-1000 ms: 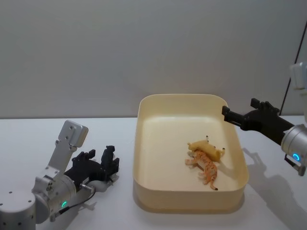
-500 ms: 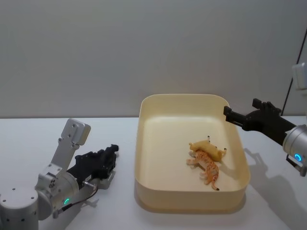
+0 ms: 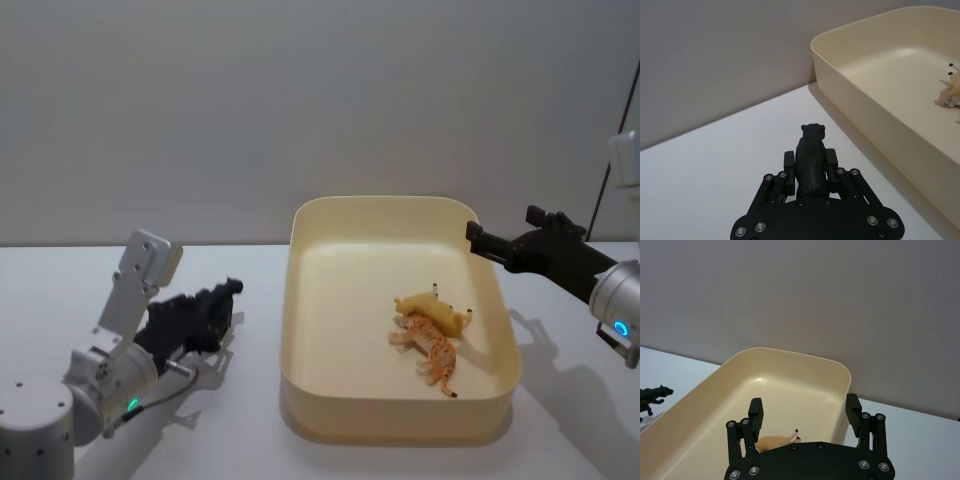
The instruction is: Pick up the toy alternately with two hands and place it into the central storage box.
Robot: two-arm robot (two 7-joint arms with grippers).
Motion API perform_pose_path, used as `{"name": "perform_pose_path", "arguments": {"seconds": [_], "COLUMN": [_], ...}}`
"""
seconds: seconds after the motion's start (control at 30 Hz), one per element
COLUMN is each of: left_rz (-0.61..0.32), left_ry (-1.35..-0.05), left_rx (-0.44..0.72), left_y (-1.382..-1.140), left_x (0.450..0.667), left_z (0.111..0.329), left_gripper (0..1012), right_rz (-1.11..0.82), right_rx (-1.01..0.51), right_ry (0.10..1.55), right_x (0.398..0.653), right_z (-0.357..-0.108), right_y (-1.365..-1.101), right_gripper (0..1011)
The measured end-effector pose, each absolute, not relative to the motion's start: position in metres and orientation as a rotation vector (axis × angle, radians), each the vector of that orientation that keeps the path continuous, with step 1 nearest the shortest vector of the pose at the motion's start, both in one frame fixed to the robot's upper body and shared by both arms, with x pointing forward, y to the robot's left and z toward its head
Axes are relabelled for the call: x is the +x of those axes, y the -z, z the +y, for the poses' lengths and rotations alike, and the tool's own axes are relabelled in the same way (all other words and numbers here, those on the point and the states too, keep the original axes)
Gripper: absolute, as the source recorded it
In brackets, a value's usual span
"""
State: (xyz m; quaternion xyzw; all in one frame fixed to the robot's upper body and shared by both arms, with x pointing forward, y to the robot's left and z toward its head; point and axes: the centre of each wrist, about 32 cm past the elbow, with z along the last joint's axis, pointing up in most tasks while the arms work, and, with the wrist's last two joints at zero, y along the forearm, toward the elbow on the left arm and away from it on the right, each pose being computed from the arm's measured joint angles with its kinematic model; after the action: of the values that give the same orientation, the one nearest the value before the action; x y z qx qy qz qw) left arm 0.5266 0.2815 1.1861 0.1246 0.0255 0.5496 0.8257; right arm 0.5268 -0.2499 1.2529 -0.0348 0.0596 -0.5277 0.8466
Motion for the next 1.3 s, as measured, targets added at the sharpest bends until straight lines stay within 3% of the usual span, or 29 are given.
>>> {"name": "perform_pose_path", "arguments": {"seconds": [0.5, 1.3], "left_rz": [-0.078, -0.088], "left_ry": [-1.122, -0.803], "left_rx": [0.205, 0.168], "left_y": [-1.232, -1.261], "left_x": [0.530, 0.547], "left_z": [0.280, 0.265], "left_gripper": [330, 330], "right_rz": [0.126, 0.126], "right_rx": [-0.073, -0.073], "right_ry": [1.113, 1.113], "right_x": [0.527, 0.527], "right_z": [-0.250, -0.250], "right_y": [-1.253, -1.253], "right_gripper": [1001, 1001]}}
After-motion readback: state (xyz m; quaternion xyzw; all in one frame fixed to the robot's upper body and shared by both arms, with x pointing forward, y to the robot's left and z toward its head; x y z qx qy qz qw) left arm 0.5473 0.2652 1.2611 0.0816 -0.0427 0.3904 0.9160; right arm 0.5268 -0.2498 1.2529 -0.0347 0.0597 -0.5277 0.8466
